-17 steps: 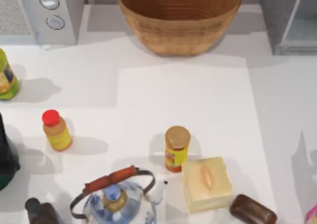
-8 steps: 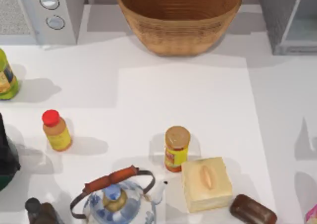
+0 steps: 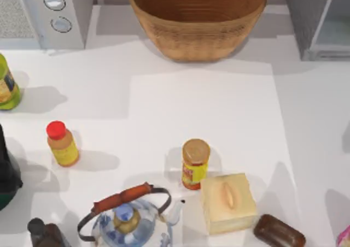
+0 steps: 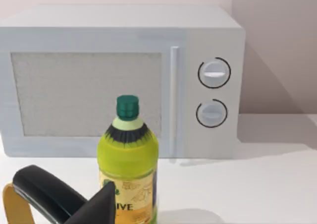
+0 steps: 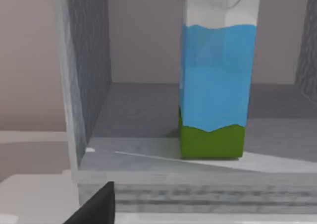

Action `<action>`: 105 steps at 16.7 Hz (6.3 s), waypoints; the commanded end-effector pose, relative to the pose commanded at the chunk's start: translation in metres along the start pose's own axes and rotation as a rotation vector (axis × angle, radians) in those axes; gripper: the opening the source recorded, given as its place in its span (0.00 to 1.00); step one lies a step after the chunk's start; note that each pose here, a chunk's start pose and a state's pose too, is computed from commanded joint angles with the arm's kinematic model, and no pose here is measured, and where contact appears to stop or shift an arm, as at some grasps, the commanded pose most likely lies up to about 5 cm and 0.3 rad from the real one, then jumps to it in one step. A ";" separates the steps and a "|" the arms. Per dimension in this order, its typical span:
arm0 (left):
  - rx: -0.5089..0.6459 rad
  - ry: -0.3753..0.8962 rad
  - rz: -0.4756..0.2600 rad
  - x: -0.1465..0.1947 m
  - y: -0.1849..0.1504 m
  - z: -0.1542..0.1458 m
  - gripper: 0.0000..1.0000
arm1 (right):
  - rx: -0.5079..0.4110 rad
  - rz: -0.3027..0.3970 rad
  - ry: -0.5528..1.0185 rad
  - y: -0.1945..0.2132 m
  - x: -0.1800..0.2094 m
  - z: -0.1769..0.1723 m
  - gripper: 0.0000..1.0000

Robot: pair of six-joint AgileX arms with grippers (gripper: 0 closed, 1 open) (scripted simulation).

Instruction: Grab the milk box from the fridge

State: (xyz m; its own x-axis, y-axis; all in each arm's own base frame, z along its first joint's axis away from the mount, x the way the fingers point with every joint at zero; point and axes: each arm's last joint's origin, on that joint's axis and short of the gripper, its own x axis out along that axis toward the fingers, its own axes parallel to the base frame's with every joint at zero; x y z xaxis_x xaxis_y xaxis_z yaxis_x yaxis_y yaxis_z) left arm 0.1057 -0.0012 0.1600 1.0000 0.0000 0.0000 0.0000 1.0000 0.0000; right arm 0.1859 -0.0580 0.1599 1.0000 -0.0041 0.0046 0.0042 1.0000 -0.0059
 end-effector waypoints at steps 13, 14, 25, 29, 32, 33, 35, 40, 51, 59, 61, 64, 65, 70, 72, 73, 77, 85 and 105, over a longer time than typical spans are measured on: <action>0.000 0.000 0.000 0.000 0.000 0.000 1.00 | 0.006 0.004 0.005 -0.044 0.019 -0.050 1.00; 0.000 0.000 0.000 0.000 0.000 0.000 1.00 | 0.006 0.004 0.005 -0.044 0.019 -0.050 1.00; 0.000 0.000 0.000 0.000 0.000 0.000 1.00 | 0.000 0.000 -0.006 -0.053 0.140 -0.050 1.00; 0.000 0.000 0.000 0.000 0.000 0.000 1.00 | -0.001 -0.004 -0.015 -0.037 0.208 -0.043 1.00; 0.000 0.000 0.000 0.000 0.000 0.000 1.00 | 0.004 -0.006 0.006 -0.024 0.233 -0.042 1.00; 0.000 0.000 0.000 0.000 0.000 0.000 1.00 | 0.005 -0.006 0.009 -0.022 0.235 -0.043 1.00; 0.000 0.000 0.000 0.000 0.000 0.000 1.00 | 0.005 -0.006 0.010 -0.022 0.236 -0.043 1.00; 0.000 0.000 0.000 0.000 0.000 0.000 1.00 | 0.007 -0.006 0.019 -0.023 0.243 -0.046 1.00; 0.000 0.000 0.000 0.000 0.000 0.000 1.00 | 0.005 -0.006 0.010 -0.022 0.296 -0.043 1.00; 0.000 0.000 0.000 0.000 0.000 0.000 1.00 | 0.005 -0.006 0.010 -0.022 0.296 -0.043 0.40; 0.000 0.000 0.000 0.000 0.000 0.000 1.00 | 0.005 -0.006 0.010 -0.022 0.296 -0.043 0.25; 0.000 0.000 0.000 0.000 0.000 0.000 1.00 | 0.005 -0.006 0.010 -0.022 0.296 -0.043 0.02; 0.000 0.000 0.000 0.000 0.000 0.000 1.00 | 0.005 -0.006 0.010 -0.022 0.296 -0.043 0.00; 0.000 0.000 0.000 0.000 0.000 0.000 1.00 | 0.005 -0.006 0.010 -0.022 0.296 -0.043 0.00; 0.000 0.000 0.000 0.000 0.000 0.000 1.00 | 0.005 -0.006 0.010 -0.022 0.296 -0.043 0.00; 0.000 0.000 0.000 0.000 0.000 0.000 1.00 | 0.006 -0.009 0.008 -0.023 0.295 -0.042 0.00; 0.000 0.000 0.000 0.000 0.000 0.000 1.00 | 0.005 -0.009 0.010 -0.024 0.296 -0.026 0.00; 0.000 0.000 0.000 0.000 0.000 0.000 1.00 | 0.006 -0.009 0.008 -0.024 0.296 0.008 0.00; 0.000 0.000 0.000 0.000 0.000 0.000 1.00 | 0.011 -0.003 0.020 -0.021 0.197 0.003 0.00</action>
State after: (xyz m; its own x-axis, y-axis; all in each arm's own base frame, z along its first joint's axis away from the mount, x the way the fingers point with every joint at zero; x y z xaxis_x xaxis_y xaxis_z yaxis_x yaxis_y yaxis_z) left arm 0.1057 -0.0012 0.1600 1.0000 0.0000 0.0000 0.0000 1.0000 0.0000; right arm 0.3826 -0.0798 0.1644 0.9999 -0.0076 -0.0152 0.0077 1.0000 0.0055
